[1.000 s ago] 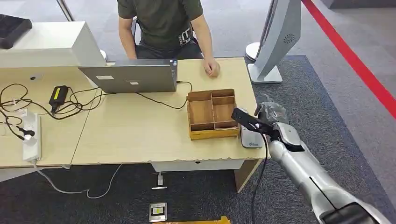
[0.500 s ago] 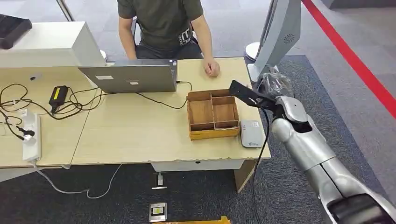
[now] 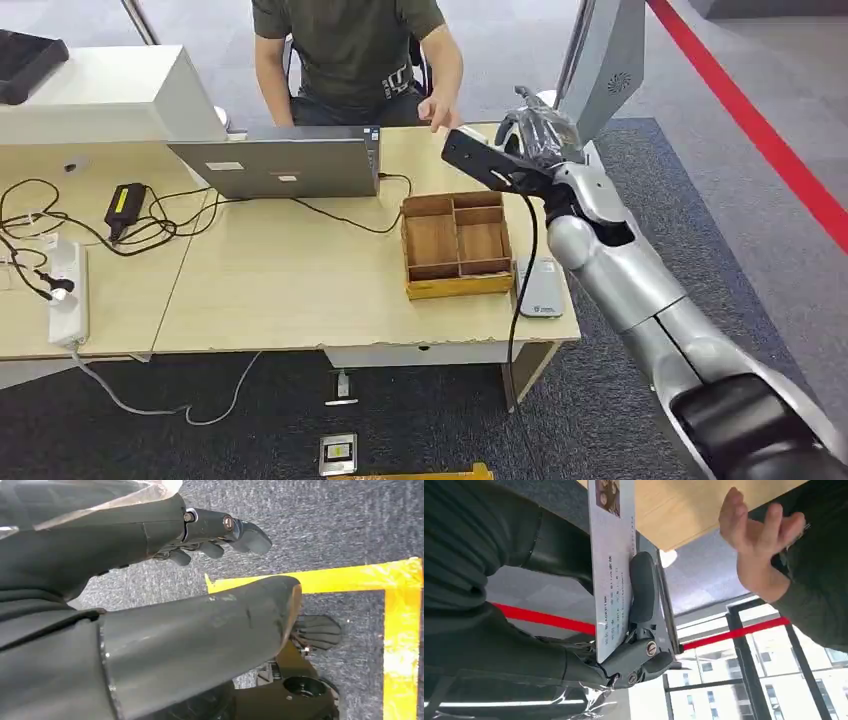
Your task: Pass the card to the sensor for recognition and then transmit it.
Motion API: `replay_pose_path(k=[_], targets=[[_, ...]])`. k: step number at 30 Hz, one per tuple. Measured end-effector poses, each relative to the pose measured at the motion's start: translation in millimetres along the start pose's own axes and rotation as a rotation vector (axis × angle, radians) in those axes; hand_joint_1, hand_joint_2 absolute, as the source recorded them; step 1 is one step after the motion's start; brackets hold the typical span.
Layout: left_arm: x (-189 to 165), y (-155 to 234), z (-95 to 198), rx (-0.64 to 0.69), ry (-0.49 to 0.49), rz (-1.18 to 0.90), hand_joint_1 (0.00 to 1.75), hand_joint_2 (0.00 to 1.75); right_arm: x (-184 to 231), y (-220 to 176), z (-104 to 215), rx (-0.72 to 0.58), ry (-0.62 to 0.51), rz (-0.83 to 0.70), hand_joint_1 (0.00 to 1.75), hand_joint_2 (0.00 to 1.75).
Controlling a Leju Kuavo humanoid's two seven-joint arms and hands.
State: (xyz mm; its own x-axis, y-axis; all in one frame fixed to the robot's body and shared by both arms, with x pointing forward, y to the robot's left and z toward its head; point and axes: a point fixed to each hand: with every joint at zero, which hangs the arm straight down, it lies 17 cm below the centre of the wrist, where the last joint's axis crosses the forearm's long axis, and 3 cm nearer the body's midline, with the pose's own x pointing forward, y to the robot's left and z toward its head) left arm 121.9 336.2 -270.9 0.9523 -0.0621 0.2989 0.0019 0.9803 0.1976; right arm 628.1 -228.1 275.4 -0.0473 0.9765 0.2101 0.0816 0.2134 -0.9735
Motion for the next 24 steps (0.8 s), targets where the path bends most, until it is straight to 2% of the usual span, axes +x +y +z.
replay_pose_path(k=[5,24], targets=[[-8.1,0.8,0.3,0.003,0.039,0.015,0.0,0.0,3.4,9.3,-2.3,0.013,0.0,0.007,1.75,1.75],[-15.0,2.2,0.7,0.012,0.066,0.025,0.0,0.0,-14.2,37.6,-3.7,0.06,0.025,0.011,1.75,1.75]])
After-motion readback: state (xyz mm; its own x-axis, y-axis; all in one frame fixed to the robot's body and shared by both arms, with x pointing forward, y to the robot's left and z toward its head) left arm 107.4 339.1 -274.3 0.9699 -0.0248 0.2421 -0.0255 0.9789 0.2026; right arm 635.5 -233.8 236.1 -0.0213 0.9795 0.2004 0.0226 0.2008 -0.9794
